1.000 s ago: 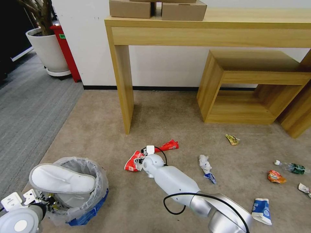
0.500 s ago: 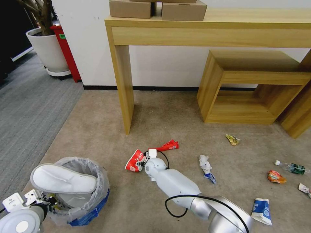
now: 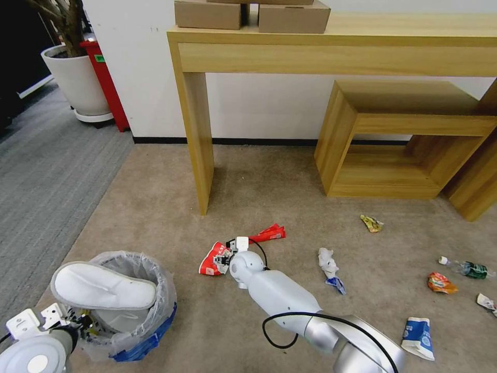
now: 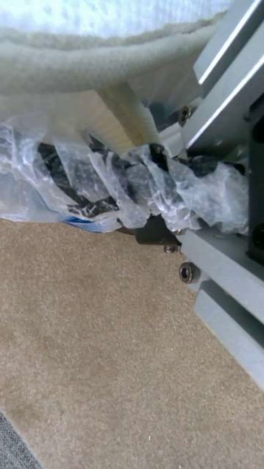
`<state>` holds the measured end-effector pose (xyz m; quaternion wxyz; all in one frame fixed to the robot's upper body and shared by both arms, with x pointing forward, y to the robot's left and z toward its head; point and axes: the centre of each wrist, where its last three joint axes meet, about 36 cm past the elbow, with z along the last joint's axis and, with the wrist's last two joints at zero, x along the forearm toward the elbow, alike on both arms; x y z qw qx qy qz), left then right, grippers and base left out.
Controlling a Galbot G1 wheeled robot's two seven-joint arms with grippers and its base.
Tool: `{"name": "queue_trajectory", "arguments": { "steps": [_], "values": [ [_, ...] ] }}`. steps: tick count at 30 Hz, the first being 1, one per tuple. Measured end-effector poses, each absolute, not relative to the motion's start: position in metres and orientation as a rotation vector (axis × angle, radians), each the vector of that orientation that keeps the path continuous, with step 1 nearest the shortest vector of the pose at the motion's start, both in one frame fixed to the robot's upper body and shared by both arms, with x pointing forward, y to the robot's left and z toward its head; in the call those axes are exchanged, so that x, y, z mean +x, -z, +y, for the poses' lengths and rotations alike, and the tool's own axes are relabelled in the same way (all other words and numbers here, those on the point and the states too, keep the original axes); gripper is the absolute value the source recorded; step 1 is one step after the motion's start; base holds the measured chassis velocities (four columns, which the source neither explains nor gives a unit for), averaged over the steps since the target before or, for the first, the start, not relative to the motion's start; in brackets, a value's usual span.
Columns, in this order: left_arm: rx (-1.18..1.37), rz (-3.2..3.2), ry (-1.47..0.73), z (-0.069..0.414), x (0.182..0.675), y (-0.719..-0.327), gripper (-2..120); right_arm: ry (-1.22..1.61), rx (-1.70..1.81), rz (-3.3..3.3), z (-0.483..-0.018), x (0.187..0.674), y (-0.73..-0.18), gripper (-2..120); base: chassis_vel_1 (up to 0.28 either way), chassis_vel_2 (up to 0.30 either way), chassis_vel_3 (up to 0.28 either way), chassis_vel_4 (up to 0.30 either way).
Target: Pick up the trash bin and place the garbage on the floor into it.
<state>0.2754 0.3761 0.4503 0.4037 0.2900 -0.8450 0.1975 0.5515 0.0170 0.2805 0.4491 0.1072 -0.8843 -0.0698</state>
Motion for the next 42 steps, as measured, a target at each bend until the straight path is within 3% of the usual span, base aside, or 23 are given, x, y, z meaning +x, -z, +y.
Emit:
{"name": "queue_trajectory", "arguments": {
  "steps": [42],
  "values": [
    [0.715,-2.139,-0.501,0.369,0.273,-0.446,0,0.190,0.391,-2.216,0.025,0.531,-0.267,100,0.000,0.000,0.000,0.000]
  ]
}}
